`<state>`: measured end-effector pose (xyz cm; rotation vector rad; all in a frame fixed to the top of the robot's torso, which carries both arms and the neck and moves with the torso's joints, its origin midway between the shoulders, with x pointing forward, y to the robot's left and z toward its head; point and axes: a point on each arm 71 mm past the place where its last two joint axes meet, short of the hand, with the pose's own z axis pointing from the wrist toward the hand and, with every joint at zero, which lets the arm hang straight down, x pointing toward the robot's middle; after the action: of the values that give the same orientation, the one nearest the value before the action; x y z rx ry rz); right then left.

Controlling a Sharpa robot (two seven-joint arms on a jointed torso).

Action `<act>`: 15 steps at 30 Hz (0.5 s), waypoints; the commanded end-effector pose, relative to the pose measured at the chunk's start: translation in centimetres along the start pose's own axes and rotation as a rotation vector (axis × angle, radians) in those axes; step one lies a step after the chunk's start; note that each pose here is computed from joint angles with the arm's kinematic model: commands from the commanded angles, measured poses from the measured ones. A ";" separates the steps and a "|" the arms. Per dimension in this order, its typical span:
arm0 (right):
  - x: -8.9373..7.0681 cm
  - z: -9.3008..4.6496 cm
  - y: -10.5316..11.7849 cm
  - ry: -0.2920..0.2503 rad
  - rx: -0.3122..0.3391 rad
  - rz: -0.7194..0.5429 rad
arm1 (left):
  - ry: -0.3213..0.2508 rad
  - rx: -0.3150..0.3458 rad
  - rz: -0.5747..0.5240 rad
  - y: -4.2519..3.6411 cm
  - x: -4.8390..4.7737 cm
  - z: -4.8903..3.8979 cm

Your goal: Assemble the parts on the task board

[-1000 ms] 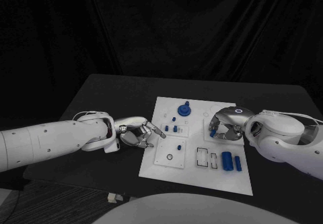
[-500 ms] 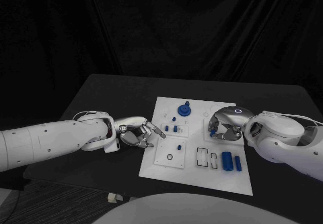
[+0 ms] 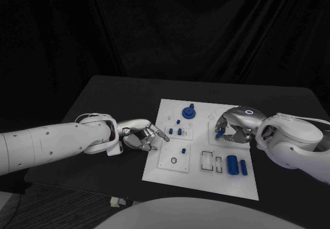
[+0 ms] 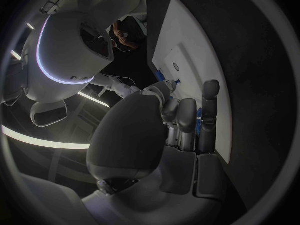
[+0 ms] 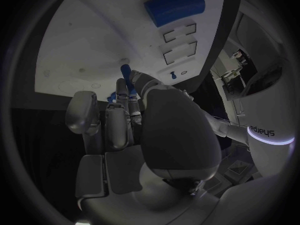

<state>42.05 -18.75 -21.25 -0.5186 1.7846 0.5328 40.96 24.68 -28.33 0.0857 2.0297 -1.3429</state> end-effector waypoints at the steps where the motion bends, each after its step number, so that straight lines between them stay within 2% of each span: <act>1: -1.3 -0.3 0.2 -0.043 0.004 0.003 | 0.002 0.015 -0.008 -0.14 0.07 0.07; 8: -4.3 -0.9 1.5 -0.081 -0.013 0.045 | 0.000 0.014 -0.007 -0.10 0.05 0.05; 15: -5.4 -0.2 4.7 -0.093 -0.101 0.072 | -0.003 0.012 -0.005 -0.06 0.00 0.04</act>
<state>40.65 -15.09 -15.69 -0.5327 1.6895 0.6635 41.02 24.75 -28.36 0.0845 2.0303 -1.3396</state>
